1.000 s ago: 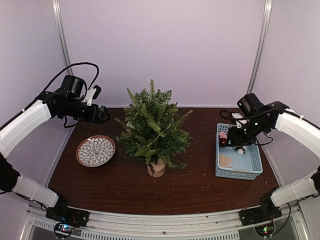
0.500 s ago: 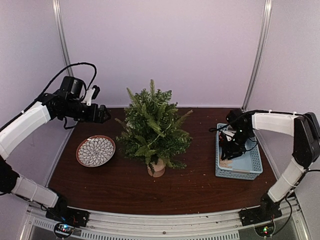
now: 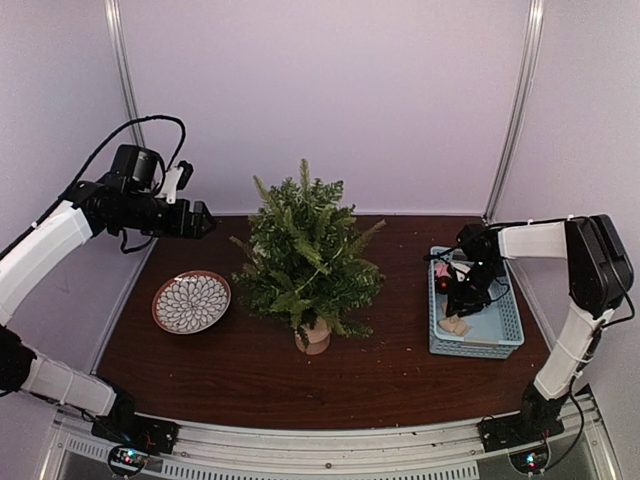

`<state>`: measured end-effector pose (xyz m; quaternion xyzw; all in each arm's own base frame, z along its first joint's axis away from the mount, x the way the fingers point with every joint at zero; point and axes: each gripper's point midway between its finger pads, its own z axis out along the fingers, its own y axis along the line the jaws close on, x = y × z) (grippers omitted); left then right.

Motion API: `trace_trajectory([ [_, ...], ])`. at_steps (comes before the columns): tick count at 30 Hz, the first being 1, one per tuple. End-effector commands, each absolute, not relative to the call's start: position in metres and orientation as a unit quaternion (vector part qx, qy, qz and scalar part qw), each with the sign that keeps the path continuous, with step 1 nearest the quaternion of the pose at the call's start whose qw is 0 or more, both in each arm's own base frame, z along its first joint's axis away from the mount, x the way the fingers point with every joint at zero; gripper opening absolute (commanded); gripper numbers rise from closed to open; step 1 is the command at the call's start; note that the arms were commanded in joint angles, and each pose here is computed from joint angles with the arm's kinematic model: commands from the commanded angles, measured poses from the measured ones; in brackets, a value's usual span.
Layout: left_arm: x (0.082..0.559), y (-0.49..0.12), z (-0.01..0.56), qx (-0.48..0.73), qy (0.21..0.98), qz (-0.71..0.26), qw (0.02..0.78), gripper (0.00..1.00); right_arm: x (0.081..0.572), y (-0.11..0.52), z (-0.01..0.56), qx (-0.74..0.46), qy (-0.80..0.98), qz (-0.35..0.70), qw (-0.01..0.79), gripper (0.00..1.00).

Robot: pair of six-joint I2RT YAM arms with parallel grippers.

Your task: Decorate the small christmas tree

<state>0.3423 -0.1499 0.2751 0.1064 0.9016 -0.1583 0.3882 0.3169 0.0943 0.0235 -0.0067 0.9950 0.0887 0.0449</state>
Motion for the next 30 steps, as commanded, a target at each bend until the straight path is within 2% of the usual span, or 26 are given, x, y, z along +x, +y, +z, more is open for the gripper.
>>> trace_trajectory([
  [1,0.342,-0.142,0.283,0.103,0.897,-0.146,0.405,0.89,0.333,0.074,0.043,0.058,0.990,0.066,0.110,0.32],
  [8,0.345,-0.145,0.281,0.104,0.898,-0.148,0.401,0.89,0.337,0.075,0.080,0.107,0.976,0.100,0.161,0.41],
  [18,0.348,-0.145,0.277,0.108,0.899,-0.144,0.399,0.89,0.323,0.075,0.053,0.117,0.981,0.095,0.119,0.34],
  [26,0.352,-0.146,0.276,0.116,0.899,-0.140,0.398,0.89,0.326,0.078,0.024,0.117,0.984,0.096,0.091,0.32],
  [30,0.352,-0.145,0.276,0.119,0.899,-0.134,0.400,0.89,0.318,0.078,0.015,0.117,0.985,0.094,0.079,0.24],
])
